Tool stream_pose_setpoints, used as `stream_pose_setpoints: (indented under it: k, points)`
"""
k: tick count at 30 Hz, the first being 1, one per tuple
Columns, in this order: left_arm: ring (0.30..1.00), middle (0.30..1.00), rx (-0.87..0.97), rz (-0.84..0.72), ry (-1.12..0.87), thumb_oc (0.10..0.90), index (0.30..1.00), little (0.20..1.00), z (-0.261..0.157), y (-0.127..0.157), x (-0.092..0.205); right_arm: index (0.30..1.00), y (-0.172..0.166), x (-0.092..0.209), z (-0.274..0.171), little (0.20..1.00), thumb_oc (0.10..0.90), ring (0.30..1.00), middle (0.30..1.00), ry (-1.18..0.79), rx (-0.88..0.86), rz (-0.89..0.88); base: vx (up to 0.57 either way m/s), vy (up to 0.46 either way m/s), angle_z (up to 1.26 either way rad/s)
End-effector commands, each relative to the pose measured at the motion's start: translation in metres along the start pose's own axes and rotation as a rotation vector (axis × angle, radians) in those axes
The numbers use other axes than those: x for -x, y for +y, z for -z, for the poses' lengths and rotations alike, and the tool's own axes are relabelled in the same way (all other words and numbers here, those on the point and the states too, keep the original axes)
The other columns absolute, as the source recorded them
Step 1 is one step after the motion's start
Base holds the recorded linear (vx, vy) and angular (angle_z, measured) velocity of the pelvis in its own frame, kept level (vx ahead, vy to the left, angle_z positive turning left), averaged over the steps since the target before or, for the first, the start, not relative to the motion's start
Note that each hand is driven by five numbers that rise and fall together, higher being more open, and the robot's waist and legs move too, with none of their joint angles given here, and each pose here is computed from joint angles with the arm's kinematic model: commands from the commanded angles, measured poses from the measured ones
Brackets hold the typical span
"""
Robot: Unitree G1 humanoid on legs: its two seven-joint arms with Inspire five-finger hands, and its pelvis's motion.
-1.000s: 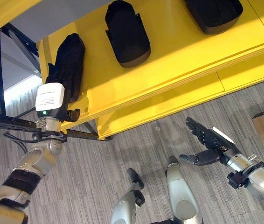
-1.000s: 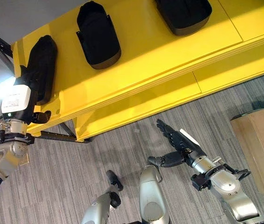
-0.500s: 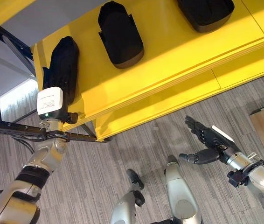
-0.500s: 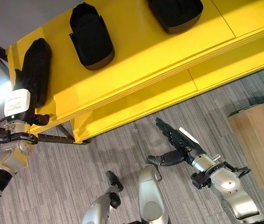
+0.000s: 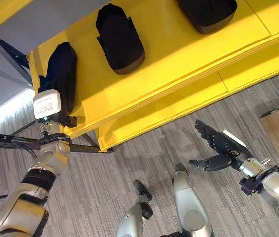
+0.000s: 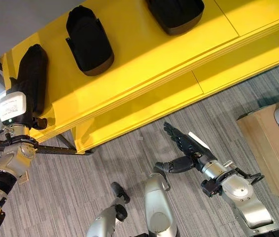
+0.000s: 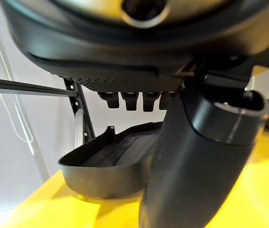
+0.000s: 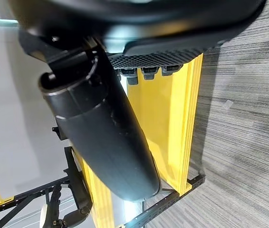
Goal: Move parts from the plastic box to the shelf.
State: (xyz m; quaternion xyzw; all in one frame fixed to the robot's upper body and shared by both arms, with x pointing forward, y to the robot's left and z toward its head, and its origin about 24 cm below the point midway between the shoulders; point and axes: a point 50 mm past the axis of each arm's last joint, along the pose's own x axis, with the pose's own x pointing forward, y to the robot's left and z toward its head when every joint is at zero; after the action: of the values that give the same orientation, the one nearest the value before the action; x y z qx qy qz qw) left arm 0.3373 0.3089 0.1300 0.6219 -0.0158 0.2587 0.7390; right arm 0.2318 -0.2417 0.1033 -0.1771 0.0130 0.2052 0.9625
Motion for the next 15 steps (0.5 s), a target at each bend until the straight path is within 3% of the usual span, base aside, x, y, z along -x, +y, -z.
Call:
stream_pose_setpoints:
  k: [1, 15]
  points:
    - [1.0, 1.0, 0.014, -0.146, 0.131, 0.9, 1.0, 1.0, 0.015, 0.0285, -0.0209, 1.0, 0.012, -0.0127, -0.0291, 1.0, 0.9, 1.0, 1.0, -0.17, 0.03, -0.076, 0.0, 0.0, 0.0]
    - [1.0, 1.0, 0.005, -0.099, 0.216, 0.9, 1.0, 1.0, 0.0187, 0.0289, -0.0294, 1.0, 0.0131, -0.0206, -0.035, 1.0, 0.9, 1.0, 1.0, -0.182, 0.033, -0.085, -0.01, -0.003, -0.02]
